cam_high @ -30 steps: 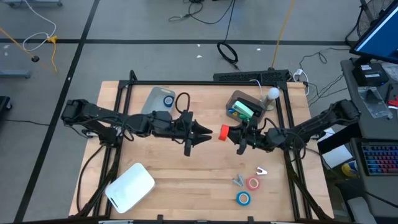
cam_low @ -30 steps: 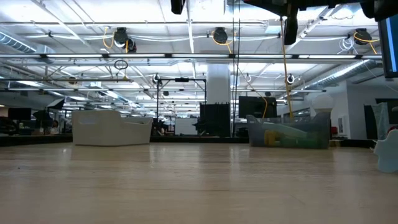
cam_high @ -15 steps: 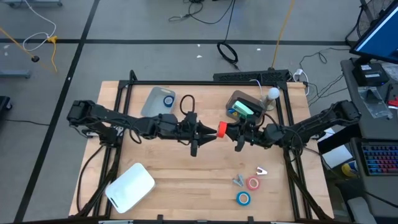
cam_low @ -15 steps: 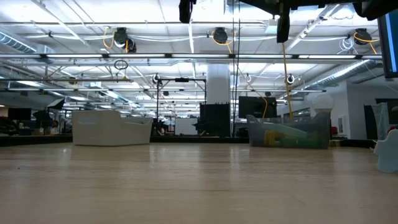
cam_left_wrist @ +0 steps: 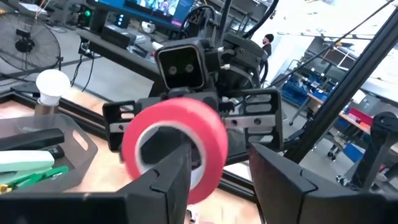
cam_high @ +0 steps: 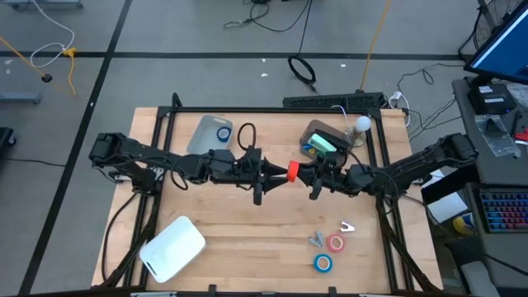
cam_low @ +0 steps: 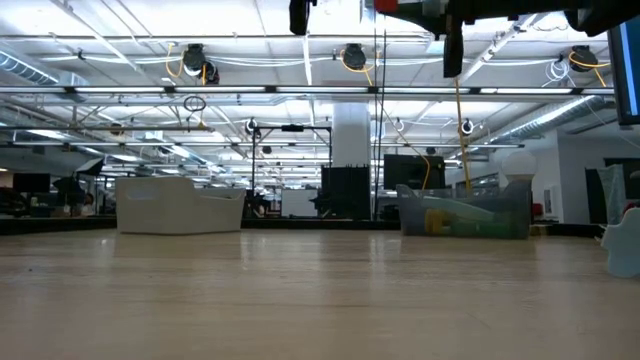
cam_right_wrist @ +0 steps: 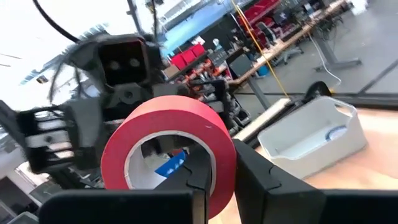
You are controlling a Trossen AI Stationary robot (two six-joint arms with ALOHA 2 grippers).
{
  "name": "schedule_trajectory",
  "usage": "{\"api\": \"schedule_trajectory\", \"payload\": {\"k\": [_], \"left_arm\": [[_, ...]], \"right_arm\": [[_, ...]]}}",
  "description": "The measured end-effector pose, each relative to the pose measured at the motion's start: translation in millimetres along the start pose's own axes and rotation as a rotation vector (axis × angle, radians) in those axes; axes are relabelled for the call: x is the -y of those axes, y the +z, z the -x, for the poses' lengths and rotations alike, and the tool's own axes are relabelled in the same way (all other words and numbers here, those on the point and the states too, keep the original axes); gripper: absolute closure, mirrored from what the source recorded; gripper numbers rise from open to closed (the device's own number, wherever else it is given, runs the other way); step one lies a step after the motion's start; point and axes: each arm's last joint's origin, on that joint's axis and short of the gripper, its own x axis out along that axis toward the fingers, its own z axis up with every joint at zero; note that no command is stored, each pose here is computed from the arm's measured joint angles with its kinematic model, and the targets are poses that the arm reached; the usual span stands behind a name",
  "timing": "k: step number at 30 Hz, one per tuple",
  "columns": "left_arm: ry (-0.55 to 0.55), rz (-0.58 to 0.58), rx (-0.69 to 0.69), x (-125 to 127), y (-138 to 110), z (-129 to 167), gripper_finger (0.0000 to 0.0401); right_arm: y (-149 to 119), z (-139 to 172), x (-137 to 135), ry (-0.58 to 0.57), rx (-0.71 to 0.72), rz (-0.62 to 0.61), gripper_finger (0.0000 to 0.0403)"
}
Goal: Pick and place Stapler, Stapler remover, tape
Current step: Put the orange tape into the gray bin
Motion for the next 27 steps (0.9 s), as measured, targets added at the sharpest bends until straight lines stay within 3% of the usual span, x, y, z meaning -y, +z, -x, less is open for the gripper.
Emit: {"api": "schedule_trajectory", "payload": {"k": [14,17,22,27], "left_arm": [[-0.002,-0.005,-0.041,-1.1,-3.5,0.1,0.0246],[0.000,-0.003,-0.044,-1.2,-3.8,0.1,0.0276],[-0.011,-0.022,-0.047,-2.2,-3.1,0.0,0.0368],[-0.021,-0.013,-0.053,-5.3,-1.7,-0.4,0.0368]], "right_arm": [[-5.0,-13.2,-0.8,0.020,-0.025,-0.019,0.0370],[-4.5,-13.6,-0.1,0.018,-0.024,-0.028,0.0370],[-4.7,-13.6,-0.4,0.026,-0.029,-0.027,0.0369],[-4.8,-13.6,-0.2,0.023,-0.029,-0.019,0.0353]]}}
